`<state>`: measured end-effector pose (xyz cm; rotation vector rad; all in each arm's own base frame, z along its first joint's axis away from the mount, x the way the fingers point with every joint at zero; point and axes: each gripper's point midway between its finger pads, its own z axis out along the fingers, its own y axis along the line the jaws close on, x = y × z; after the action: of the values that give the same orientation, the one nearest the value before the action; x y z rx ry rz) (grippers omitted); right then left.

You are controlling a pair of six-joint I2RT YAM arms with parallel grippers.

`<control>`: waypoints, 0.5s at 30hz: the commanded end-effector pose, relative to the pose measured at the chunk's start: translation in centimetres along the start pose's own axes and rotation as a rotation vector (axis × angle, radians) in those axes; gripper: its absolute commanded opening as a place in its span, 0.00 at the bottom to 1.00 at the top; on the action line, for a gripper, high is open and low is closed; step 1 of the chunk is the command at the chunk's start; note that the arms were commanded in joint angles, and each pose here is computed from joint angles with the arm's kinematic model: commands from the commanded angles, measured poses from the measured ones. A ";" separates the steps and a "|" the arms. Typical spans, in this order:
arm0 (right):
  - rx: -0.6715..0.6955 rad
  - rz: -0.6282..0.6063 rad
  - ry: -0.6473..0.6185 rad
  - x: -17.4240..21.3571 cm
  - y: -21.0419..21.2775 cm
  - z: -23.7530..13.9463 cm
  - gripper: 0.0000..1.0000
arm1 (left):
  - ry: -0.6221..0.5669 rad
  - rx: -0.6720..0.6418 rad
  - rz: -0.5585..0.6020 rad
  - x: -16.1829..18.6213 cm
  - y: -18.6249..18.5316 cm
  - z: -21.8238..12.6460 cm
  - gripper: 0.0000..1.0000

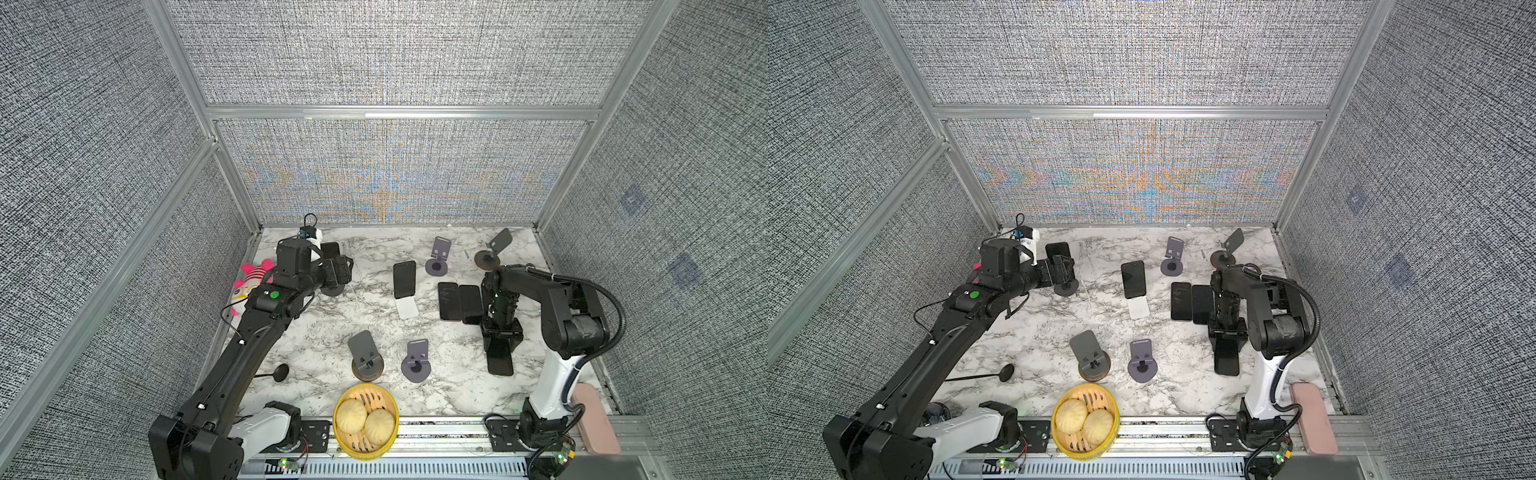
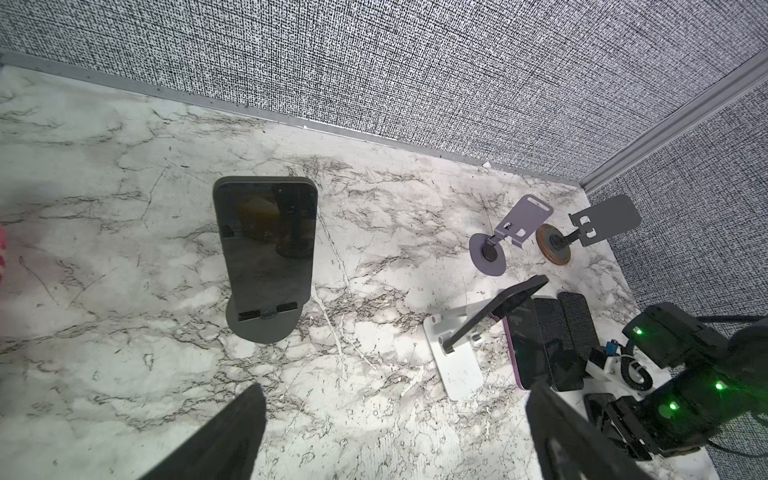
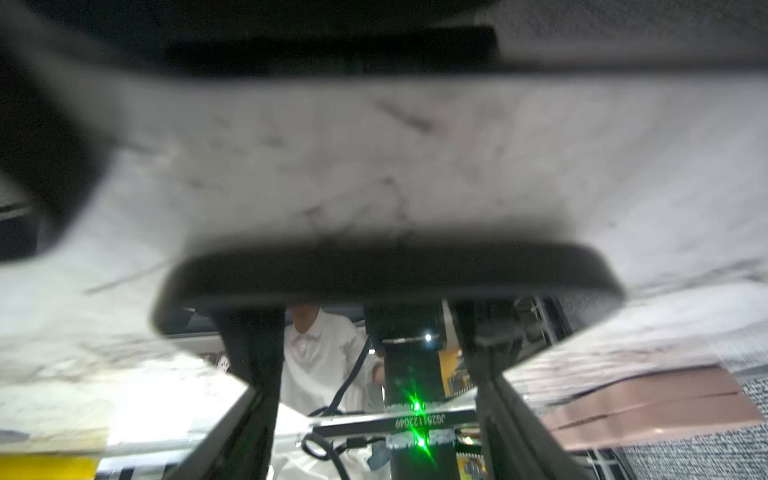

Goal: Remove the phone from the phone stand

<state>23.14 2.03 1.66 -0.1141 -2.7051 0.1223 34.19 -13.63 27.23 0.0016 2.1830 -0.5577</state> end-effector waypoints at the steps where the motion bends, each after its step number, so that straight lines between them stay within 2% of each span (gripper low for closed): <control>1: 0.049 -0.030 -0.025 -0.8 -0.8 -0.1 0.60 | -0.017 0.010 0.005 -0.4 -0.2 0.0 0.99; 9: 0.064 -0.042 -0.042 -1.5 -1.6 -0.5 0.61 | -0.020 0.010 0.008 -0.4 -0.2 -0.1 0.99; 15: 0.073 -0.058 -0.046 -1.8 -1.5 -0.6 0.67 | -0.021 0.007 0.009 -0.4 -0.1 -0.1 0.99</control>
<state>24.21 0.78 1.81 -0.0279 -2.7155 0.1694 34.19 -13.63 27.23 0.0014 2.1829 -0.5573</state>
